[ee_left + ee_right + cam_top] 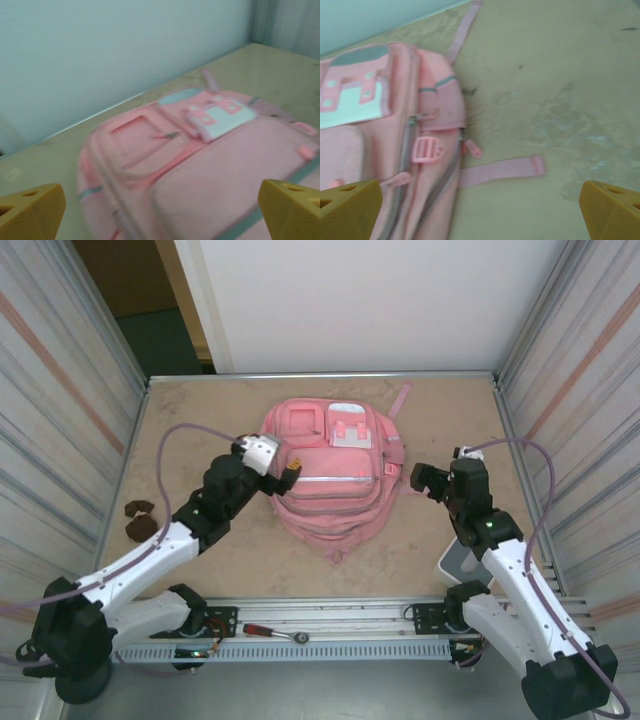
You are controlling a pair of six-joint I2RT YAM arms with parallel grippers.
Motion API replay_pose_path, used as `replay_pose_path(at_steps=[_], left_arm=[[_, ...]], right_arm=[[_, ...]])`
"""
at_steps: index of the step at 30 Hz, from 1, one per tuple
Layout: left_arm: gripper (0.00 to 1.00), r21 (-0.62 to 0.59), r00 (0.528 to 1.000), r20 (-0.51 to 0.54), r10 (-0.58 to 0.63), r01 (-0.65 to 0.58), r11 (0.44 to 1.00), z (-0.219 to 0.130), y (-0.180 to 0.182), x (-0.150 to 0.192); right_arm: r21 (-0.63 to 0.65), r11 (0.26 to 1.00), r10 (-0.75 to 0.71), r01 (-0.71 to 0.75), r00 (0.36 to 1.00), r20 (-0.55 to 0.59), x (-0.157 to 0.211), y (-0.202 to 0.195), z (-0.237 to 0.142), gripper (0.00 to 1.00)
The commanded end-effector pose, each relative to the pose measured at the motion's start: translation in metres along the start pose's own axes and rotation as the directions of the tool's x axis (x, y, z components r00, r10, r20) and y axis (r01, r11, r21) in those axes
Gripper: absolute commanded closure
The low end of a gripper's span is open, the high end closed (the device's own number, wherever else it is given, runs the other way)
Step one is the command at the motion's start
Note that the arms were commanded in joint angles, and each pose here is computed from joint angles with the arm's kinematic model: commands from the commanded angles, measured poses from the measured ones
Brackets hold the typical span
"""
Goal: Pack books, pencil case, and school supplies into a backpack
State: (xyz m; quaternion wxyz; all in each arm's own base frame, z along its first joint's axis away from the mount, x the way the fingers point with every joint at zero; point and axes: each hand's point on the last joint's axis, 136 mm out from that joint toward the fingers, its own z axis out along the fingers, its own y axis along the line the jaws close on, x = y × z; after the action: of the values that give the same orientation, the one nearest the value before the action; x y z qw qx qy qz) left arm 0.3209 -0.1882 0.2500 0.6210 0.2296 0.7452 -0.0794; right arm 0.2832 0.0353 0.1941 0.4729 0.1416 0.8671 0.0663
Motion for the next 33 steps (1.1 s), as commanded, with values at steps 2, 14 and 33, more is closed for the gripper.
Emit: replay_pose_path(at_steps=[2,14,33], left_arm=[[0.01,-0.343,0.996,-0.019,-0.085,0.073,0.937,-0.020,0.077,0.034],[0.01,-0.572,0.959,-0.119,-0.256,0.145,0.807,-0.028,0.168,0.144],[0.01,-0.413,0.953,-0.166,-0.254,0.167,0.895,0.026,0.168,0.188]], right_arm=[[0.172,0.985,-0.045,0.026,0.993,0.107,-0.020,-0.030,-0.012,0.01],[0.327,0.941,-0.176,0.090,0.954,0.244,-0.003,-0.065,0.039,0.01],[0.111,0.968,-0.245,0.225,0.944,0.222,0.010,-0.057,0.141,0.01]])
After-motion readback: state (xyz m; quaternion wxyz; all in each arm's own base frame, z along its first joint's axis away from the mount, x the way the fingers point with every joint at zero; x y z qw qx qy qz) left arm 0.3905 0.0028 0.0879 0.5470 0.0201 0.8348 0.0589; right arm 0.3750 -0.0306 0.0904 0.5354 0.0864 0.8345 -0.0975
